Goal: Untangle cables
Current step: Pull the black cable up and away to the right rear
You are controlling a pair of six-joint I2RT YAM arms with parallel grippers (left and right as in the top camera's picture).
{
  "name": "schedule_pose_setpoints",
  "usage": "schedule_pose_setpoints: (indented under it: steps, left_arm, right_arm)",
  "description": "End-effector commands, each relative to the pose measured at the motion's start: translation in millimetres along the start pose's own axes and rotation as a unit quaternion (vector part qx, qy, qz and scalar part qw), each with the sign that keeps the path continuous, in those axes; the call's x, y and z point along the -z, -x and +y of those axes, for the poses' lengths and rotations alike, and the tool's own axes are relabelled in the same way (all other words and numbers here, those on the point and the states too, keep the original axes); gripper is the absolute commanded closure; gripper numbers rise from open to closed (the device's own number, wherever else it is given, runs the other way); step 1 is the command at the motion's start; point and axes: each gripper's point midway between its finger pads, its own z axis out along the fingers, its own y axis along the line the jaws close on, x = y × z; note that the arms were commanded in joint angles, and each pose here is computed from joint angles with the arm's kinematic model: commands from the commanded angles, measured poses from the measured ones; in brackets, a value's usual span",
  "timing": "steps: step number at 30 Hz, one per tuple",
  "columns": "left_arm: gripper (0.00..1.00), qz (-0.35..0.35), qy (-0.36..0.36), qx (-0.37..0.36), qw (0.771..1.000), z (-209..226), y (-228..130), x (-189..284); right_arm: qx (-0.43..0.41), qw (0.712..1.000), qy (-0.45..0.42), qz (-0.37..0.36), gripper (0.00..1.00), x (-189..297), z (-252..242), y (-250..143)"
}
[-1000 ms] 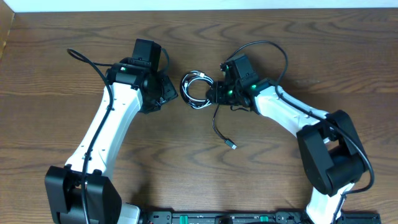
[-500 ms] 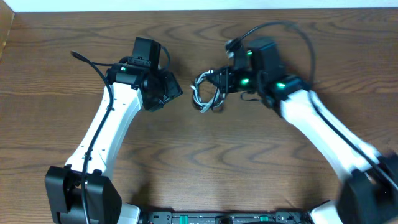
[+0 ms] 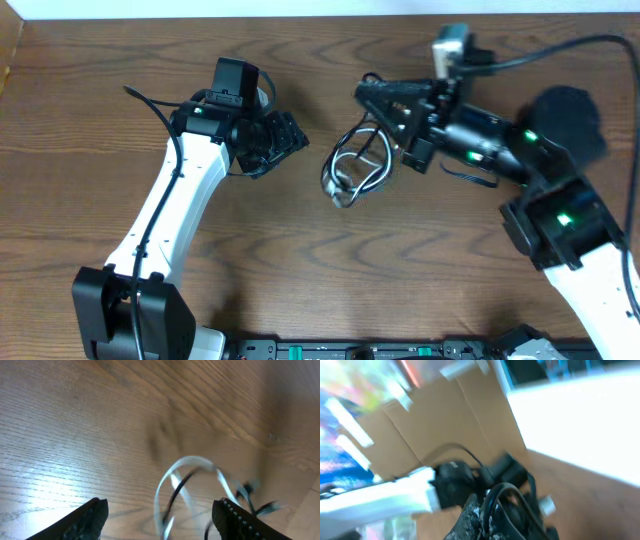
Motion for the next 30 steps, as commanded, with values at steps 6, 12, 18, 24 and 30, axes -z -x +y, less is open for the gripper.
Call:
schedule_pose_setpoints:
  steps: [6, 12, 18, 24, 30]
  left_arm:
    - [0.29, 0.009, 0.001, 0.003, 1.0, 2.3, -2.8, -2.7]
    - [0.29, -0.006, 0.024, 0.004, 1.0, 10.5, 1.8, -2.5]
    - [0.29, -0.003, 0.026, 0.005, 1.0, 11.7, 0.4, -2.4]
    - [0.29, -0.012, 0.036, 0.005, 0.999, 15.1, 3.5, -2.2]
    - [0.28, -0.022, 0.038, 0.017, 0.999, 15.2, 7.4, -2.0]
  right_arm:
    - [-0.011, 0.994, -0.075, -0.079, 0.99, 28.2, -3.7, 38.8]
    - [-0.185, 0.917, -0.346, -0.064, 0.99, 48.8, -127.4, -20.8]
    - [-0.149, 0.959, -0.162, -0.18, 0.98, 29.7, -74.9, 64.5]
    - [-0.069, 0.962, -0.091, -0.249, 0.99, 57.7, -18.9, 113.1]
    - [-0.228, 0.949, -0.199, -0.087, 0.99, 27.8, -75.6, 9.5]
